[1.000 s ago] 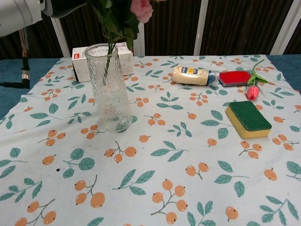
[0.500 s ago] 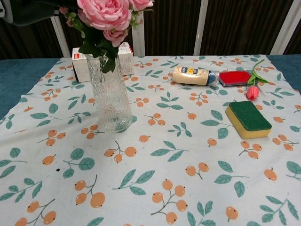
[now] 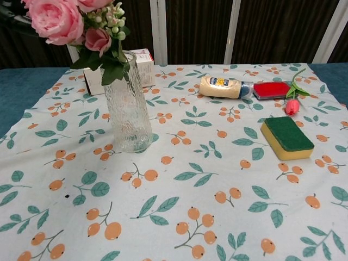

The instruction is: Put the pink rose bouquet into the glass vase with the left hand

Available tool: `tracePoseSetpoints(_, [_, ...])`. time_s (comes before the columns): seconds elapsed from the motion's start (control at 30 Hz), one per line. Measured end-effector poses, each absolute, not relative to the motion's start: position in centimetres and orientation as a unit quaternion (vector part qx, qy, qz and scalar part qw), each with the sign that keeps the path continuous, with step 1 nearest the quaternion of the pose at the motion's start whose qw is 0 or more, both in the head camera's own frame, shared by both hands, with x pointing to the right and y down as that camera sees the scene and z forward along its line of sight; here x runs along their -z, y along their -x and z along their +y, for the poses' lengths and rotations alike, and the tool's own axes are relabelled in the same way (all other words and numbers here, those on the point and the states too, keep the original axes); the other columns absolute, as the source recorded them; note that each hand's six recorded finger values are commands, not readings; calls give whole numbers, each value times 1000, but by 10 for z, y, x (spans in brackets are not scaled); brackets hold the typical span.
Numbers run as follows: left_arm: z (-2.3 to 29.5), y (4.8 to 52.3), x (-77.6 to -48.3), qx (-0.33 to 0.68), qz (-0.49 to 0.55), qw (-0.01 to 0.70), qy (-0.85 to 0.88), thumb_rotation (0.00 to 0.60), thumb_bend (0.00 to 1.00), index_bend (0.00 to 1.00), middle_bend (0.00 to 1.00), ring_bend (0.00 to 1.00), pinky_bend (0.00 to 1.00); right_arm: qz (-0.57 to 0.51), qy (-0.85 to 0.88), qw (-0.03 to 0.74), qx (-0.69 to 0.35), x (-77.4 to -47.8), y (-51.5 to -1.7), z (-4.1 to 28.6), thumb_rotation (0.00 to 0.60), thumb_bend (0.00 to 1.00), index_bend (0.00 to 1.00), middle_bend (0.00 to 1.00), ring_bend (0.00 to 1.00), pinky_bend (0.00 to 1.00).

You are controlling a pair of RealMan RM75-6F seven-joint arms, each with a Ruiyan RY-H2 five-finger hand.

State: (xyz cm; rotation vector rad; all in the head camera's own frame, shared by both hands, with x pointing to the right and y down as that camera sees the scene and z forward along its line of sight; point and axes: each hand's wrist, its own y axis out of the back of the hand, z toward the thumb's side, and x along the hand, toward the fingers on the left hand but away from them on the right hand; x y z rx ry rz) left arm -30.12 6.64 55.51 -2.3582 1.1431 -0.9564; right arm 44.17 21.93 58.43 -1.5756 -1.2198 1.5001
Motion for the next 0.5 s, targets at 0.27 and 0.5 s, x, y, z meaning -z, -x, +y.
tracePoseSetpoints(0.27, [108,362,-520,348,450,258,781,600,303,95,96,19,203,-465,603,318,-565,-583,-439,219,600,278,97,77,145,113])
tracePoseSetpoints(0.5, [168,423,-508,445,450,350,691,600,304,124,96,9,199,-461,611,324,-556,-580,-433,220,600,278,98,77,144,113])
